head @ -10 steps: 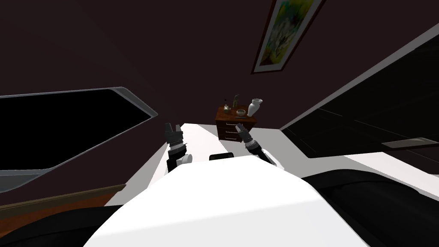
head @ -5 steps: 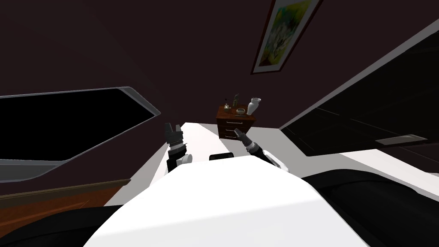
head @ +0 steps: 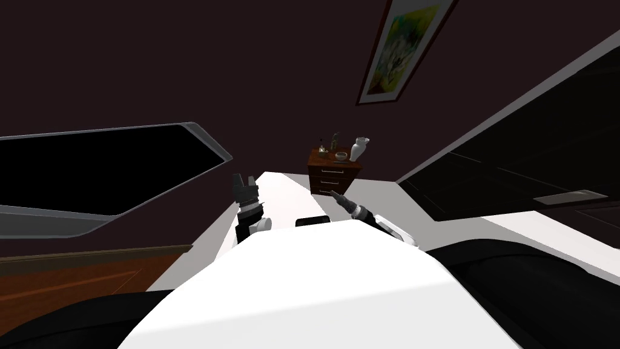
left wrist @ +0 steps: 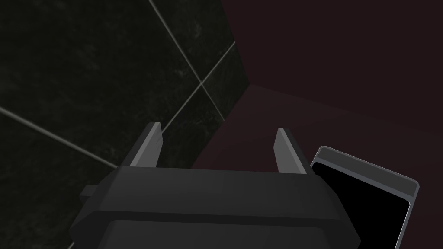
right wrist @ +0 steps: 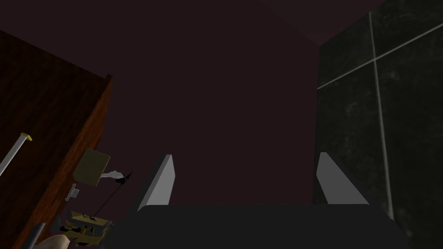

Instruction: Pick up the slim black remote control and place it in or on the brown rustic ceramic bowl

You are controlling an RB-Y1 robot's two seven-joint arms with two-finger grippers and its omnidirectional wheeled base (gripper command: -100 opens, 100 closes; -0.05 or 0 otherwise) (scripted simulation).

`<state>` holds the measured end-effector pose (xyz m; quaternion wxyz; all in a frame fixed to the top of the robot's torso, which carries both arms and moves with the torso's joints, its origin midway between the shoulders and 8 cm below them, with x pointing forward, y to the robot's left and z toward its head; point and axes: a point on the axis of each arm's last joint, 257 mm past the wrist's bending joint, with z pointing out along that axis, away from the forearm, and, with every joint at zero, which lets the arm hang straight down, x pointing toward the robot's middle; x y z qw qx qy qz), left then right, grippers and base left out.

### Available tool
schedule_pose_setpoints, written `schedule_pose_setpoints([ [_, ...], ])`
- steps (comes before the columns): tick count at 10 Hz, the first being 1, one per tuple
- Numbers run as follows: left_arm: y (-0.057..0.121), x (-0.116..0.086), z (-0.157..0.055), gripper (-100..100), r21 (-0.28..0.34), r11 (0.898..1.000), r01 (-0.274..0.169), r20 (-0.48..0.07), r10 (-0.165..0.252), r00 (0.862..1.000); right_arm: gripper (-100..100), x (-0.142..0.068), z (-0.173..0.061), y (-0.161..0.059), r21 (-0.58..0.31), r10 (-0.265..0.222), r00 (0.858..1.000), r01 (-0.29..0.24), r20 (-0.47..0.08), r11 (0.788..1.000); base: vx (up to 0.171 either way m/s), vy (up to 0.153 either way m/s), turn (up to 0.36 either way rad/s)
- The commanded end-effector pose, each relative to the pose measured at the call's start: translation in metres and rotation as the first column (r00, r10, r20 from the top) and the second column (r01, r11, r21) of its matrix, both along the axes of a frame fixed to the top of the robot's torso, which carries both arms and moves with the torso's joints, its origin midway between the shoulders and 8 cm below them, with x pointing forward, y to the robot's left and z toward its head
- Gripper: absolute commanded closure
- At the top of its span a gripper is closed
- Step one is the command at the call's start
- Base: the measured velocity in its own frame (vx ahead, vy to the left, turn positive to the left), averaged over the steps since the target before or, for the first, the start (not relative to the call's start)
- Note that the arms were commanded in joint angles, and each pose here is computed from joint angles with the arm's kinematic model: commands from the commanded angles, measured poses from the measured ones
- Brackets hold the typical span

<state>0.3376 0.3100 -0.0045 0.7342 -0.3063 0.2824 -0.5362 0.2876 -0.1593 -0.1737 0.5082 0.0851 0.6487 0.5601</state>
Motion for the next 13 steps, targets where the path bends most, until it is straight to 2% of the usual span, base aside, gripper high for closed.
schedule_pose_setpoints([
  [1, 0.000, 0.000, 0.000, 0, 0.000, 1.000, 0.000, 0.000, 0.000, 1.000, -100, -0.005, -0.012, -0.001, -0.054, 0.032, 0.999, -0.033, -0.015, 0.998, -0.060, 0.031, 0.030],
  [2, 0.000, 0.000, 0.000, 0, 0.000, 1.000, 0.000, 0.000, 0.000, 1.000, -100, -0.014, -0.029, -0.003, -0.103, 0.056, 0.998, -0.059, -0.034, 0.993, -0.076, 0.052, 0.092],
  [4, 0.000, 0.000, 0.000, 0, 0.000, 1.000, 0.000, 0.000, 0.000, 1.000, -100, -0.017, -0.033, -0.006, -0.135, 0.077, 0.996, -0.082, -0.045, 0.987, -0.035, 0.033, 0.012],
  [5, 0.000, 0.000, 0.000, 0, 0.000, 1.000, 0.000, 0.000, 0.000, 1.000, -100, -0.027, -0.051, -0.011, -0.192, 0.104, 0.992, -0.116, -0.069, 0.975, -0.022, 0.032, 0.121],
  [6, 0.000, 0.000, 0.000, 0, 0.000, 1.000, 0.000, 0.000, 0.000, 1.000, -100, -0.030, -0.054, -0.014, -0.213, 0.117, 0.990, -0.131, -0.077, 0.968, -0.021, 0.033, 0.048],
  [7, 0.000, 0.000, 0.000, 0, 0.000, 1.000, 0.000, 0.000, 0.000, 1.000, -100, -0.039, -0.071, -0.020, -0.264, 0.139, 0.985, -0.162, -0.101, 0.951, -0.012, 0.049, 0.108],
  [8, 0.000, 0.000, 0.000, 0, 0.000, 1.000, 0.000, 0.000, 0.000, 1.000, -100, -0.042, -0.074, -0.024, -0.289, 0.155, 0.982, -0.181, -0.112, 0.940, -0.016, 0.043, 0.053],
  [9, 0.000, 0.000, 0.000, 0, 0.000, 1.000, 0.000, 0.000, 0.000, 1.000, -100, -0.052, -0.091, -0.033, -0.339, 0.173, 0.975, -0.211, -0.138, 0.917, -0.015, 0.053, 0.134],
  [10, 0.000, 0.000, 0.000, 0, 0.000, 1.000, 0.000, 0.000, 0.000, 1.000, -100, -0.054, -0.093, -0.038, -0.362, 0.188, 0.971, -0.231, -0.149, 0.903, -0.005, 0.043, 0.060],
  [11, 0.000, 0.000, 0.000, 0, 0.000, 1.000, 0.000, 0.000, 0.000, 1.000, -100, -0.064, -0.110, -0.051, -0.415, 0.206, 0.962, -0.263, -0.179, 0.871, 0.016, 0.050, 0.114],
  [12, 0.000, 0.000, 0.000, 0, 0.000, 1.000, 0.000, 0.000, 0.000, 1.000, -100, -0.066, -0.111, -0.055, -0.431, 0.215, 0.958, -0.278, -0.188, 0.858, 0.022, 0.040, 0.072],
  [13, 0.000, 0.000, 0.000, 0, 0.000, 1.000, 0.000, 0.000, 0.000, 1.000, -100, -0.066, -0.111, -0.056, -0.435, 0.217, 0.957, -0.280, -0.190, 0.856, 0.012, 0.015, -0.002],
])
